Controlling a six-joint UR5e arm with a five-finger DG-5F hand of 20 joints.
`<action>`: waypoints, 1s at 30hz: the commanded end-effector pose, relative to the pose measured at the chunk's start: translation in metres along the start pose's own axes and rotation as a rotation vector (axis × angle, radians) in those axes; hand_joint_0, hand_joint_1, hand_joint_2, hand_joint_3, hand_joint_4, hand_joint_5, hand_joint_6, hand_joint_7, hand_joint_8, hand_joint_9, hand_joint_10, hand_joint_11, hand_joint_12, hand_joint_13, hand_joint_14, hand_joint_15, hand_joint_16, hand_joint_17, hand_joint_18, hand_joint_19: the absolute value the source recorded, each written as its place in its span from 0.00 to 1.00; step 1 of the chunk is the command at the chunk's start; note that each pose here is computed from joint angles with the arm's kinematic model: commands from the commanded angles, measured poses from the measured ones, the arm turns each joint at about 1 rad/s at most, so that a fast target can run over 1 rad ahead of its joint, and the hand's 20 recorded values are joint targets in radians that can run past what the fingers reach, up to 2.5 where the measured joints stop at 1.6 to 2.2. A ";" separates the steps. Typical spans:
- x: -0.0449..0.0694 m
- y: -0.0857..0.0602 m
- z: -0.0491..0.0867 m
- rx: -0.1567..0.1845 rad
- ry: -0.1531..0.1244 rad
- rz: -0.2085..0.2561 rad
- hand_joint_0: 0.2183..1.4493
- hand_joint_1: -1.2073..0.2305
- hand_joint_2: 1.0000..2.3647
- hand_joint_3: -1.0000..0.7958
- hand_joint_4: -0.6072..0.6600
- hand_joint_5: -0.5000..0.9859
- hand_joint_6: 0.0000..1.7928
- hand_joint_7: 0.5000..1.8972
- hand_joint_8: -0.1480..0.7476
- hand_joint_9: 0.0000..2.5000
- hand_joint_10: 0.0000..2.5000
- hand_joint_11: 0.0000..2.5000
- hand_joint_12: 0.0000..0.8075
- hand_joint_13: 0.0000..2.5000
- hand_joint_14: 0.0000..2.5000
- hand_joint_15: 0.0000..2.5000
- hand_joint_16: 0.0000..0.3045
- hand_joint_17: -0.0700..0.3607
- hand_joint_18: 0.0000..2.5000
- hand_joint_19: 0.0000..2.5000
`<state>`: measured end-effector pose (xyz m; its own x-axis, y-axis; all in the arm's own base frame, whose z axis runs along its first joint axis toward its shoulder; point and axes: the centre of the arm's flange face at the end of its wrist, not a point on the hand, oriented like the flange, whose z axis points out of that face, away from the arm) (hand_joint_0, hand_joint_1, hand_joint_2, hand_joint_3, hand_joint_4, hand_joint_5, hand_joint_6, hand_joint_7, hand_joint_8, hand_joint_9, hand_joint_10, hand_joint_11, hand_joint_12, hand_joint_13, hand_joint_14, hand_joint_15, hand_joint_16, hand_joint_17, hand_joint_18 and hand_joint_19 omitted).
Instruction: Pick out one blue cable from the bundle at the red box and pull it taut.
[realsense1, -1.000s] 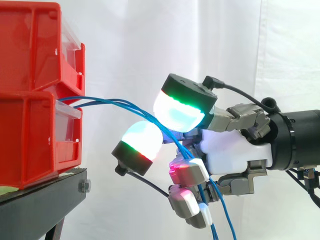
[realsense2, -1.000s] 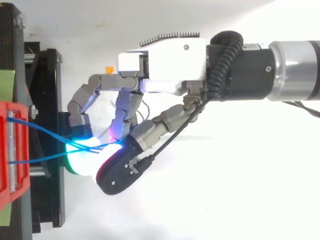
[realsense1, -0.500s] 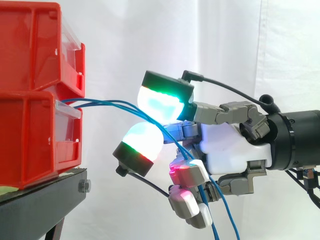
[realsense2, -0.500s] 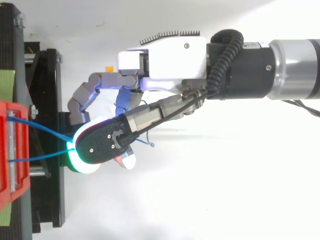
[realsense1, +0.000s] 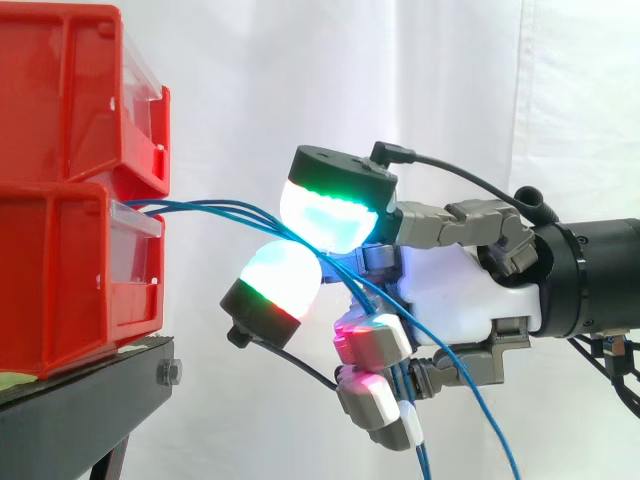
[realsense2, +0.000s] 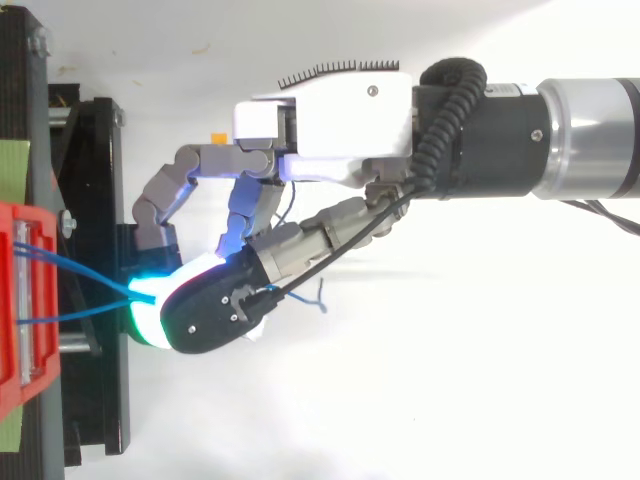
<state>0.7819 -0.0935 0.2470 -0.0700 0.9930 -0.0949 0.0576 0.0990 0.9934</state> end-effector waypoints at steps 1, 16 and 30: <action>0.000 0.001 0.000 -0.001 0.000 0.000 0.33 0.33 0.01 0.46 0.46 0.23 0.53 0.22 0.50 0.46 0.01 0.34 0.48 0.44 0.01 0.25 0.19 0.47 0.38 0.34; 0.000 0.000 0.000 -0.001 0.000 0.000 0.48 0.26 0.00 0.28 0.18 0.24 0.53 0.54 0.47 0.55 0.01 0.36 0.42 0.47 0.01 0.26 0.16 0.41 0.38 0.33; 0.001 0.000 0.000 -0.001 0.002 -0.011 0.31 0.28 0.00 0.28 0.32 0.28 0.51 0.41 0.47 0.59 0.01 0.36 0.43 0.50 0.01 0.27 0.16 0.41 0.40 0.33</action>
<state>0.7820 -0.0923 0.2466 -0.0723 0.9918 -0.1058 0.0561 0.1100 0.9923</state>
